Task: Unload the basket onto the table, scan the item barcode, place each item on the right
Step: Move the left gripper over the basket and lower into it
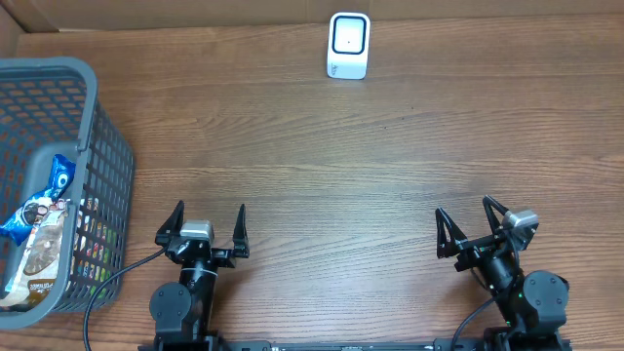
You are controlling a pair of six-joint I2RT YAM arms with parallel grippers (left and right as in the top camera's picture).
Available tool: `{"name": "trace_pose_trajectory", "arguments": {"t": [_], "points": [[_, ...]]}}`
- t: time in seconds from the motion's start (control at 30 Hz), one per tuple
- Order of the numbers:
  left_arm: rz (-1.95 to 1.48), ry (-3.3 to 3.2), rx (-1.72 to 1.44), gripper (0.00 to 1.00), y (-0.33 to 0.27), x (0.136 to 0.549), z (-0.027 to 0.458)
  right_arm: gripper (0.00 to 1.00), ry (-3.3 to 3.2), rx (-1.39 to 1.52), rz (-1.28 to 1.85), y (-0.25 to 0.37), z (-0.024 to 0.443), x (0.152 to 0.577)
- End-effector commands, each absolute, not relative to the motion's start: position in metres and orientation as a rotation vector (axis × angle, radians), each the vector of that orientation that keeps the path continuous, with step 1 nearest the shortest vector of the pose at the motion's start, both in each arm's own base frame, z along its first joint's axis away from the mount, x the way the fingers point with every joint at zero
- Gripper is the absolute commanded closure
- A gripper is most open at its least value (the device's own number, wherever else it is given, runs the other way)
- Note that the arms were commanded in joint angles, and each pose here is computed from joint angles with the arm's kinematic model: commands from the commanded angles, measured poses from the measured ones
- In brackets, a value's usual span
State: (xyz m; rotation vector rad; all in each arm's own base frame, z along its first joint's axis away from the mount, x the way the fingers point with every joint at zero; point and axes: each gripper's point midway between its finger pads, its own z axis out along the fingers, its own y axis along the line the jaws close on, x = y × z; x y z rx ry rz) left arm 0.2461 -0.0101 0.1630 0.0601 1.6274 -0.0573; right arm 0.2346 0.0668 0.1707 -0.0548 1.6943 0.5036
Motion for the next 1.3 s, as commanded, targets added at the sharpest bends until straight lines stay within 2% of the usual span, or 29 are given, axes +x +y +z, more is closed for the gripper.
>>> {"name": "trace_pose_trajectory", "arguments": {"t": [0.0, 0.33, 0.67, 0.93, 1.0, 1.27], "points": [[-0.104, 1.555, 0.102, 0.0, -0.02, 0.241, 0.196, 0.0, 1.64, -0.115, 0.568, 0.078, 0.214, 0.226], [-0.152, 1.636, 0.139, 0.0, -0.029, 0.234, 0.268, 0.0, 1.755, -0.101, 0.583, 0.081, 0.277, 0.237], [-0.192, 1.965, 0.167, 0.0, -0.032, 0.276, 0.343, 0.0, 2.007, -0.058, 0.603, 0.085, 0.322, 0.267], [-0.275, 2.202, 0.164, 0.0, -0.037, 0.295, 0.394, 0.0, 2.221, -0.153, 0.487, 0.08, 0.33, 0.276], [-0.32, 2.209, 0.181, 0.0, -0.044, 0.299, 0.412, 0.0, 2.231, -0.166, 0.541, 0.087, 0.331, 0.281], [-0.388, 2.217, 0.176, 0.0, -0.051, 0.307, 0.413, 0.0, 2.251, -0.208, 0.646, 0.101, 0.326, 0.284]]}}
